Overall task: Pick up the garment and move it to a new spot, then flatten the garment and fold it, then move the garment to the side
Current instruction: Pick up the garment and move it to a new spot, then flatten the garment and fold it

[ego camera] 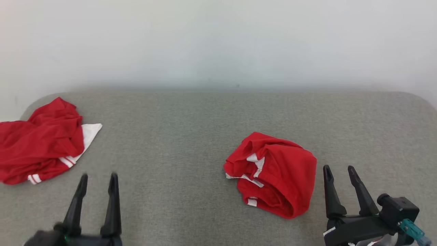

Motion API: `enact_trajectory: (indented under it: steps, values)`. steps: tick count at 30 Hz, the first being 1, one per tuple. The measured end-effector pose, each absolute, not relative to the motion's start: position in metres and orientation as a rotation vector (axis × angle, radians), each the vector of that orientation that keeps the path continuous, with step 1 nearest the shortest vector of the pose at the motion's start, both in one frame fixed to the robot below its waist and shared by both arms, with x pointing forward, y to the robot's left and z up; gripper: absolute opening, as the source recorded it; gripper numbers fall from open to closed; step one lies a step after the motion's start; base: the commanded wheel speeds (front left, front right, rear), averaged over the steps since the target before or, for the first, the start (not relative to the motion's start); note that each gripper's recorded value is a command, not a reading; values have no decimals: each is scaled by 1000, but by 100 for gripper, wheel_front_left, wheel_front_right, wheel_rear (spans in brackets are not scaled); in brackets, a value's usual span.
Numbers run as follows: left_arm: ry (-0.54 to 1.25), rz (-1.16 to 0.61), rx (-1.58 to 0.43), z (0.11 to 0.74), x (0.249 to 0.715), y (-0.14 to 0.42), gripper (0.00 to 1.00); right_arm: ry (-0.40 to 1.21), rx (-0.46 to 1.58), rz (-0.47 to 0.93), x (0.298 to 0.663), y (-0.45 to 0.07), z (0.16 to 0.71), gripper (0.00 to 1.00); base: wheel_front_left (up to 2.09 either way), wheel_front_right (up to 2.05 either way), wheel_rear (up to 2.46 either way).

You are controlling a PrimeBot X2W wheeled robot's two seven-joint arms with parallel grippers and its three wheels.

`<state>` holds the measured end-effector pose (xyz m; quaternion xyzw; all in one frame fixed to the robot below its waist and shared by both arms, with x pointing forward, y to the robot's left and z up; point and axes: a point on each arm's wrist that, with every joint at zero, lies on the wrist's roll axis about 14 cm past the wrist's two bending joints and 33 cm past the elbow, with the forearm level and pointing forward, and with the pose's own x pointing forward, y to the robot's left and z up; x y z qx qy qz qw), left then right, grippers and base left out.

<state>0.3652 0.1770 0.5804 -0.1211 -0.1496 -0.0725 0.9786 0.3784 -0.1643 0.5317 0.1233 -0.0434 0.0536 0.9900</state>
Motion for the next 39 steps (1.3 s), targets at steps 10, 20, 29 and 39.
enact_trajectory:
  steps: [10, 20, 29, 39]
  values:
    - [-85, -60, -169, 506, 332, 190, 100, 36, 193, 38, 367, -184, 486, 100, 0, 0, 0]
    - [25, -49, -200, 472, 329, 189, 100, 139, 183, 1, 352, -194, 457, 100, 0, 0, 0]
    - [20, -66, -202, 474, 336, 186, 100, 127, 209, -1, 353, -193, 459, 100, 0, 0, 0]
    - [35, -94, -210, 470, 338, 176, 100, 134, 209, -3, 352, -193, 457, 100, 0, 0, 0]
